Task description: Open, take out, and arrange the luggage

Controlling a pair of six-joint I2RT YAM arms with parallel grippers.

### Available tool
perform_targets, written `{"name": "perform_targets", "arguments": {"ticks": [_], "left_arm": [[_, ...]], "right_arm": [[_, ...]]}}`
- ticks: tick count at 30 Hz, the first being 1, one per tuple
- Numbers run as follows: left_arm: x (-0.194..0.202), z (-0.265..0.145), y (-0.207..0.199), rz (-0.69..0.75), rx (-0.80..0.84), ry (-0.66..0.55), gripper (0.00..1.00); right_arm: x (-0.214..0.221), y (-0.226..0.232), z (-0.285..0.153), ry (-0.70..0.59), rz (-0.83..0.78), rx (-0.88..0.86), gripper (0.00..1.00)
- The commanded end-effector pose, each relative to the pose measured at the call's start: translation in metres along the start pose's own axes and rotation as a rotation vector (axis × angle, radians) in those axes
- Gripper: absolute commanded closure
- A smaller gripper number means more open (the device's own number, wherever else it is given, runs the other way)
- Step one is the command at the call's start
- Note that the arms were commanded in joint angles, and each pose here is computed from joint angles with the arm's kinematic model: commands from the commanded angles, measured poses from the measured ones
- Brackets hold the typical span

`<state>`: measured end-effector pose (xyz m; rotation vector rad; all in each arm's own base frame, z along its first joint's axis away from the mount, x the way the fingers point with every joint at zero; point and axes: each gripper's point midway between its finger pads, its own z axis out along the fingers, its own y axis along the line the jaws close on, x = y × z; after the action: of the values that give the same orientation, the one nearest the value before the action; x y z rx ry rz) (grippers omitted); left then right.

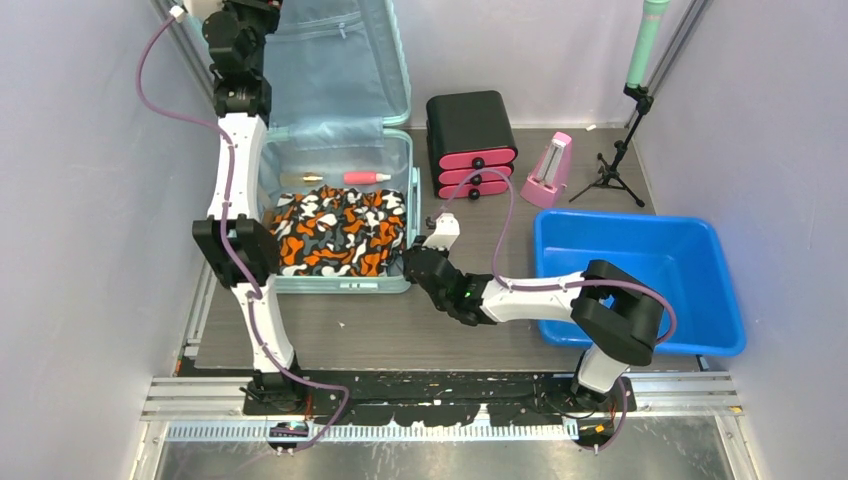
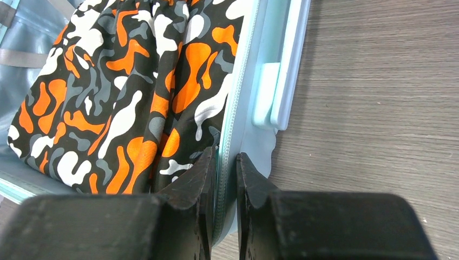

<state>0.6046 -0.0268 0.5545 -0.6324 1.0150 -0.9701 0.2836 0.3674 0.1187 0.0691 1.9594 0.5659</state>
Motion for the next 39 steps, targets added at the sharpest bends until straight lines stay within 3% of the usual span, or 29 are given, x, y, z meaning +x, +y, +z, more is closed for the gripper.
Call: {"name": "perform_targets", "arguments": {"ticks": [1,5,13,21,25,27,33,35,39], "left_arm": [[-0.019,-0.007,-0.07,-0.027,0.206,-0.039,0.13],[0.0,-0.021,-0.082,0.062,0.267,-0.002,0.05],[0.029,-0.066,-0.059,0.156,0.178,0.14,0.11],[0.074,-0.155,-0.024,0.389,0.031,0.324,0.11],[0.074,-0.205,0.002,0.499,-0.081,0.401,0.1],[0.073,-0.235,0.016,0.551,-0.168,0.465,0.01],[0.074,-0.3,0.047,0.644,-0.309,0.605,0.0],[0.077,-0.32,0.057,0.643,-0.349,0.643,0.0],[0.075,-0.353,0.078,0.689,-0.431,0.698,0.0]], "right_arm": [[0.073,-0.026,-0.027,0.239,-0.244,-0.017,1.0],[0.068,-0.018,-0.028,0.239,-0.223,-0.027,1.0],[0.056,-0.011,-0.019,0.191,-0.222,-0.011,1.0],[0.054,-0.014,-0.009,0.158,-0.214,0.024,1.0],[0.054,-0.012,-0.007,0.155,-0.196,0.021,1.0],[0.053,-0.01,-0.006,0.151,-0.186,0.018,1.0],[0.045,-0.009,-0.009,0.127,-0.141,0.024,1.0],[0.041,-0.012,-0.012,0.119,-0.122,0.032,0.95],[0.029,-0.013,-0.02,0.105,-0.111,0.044,0.71]]}}
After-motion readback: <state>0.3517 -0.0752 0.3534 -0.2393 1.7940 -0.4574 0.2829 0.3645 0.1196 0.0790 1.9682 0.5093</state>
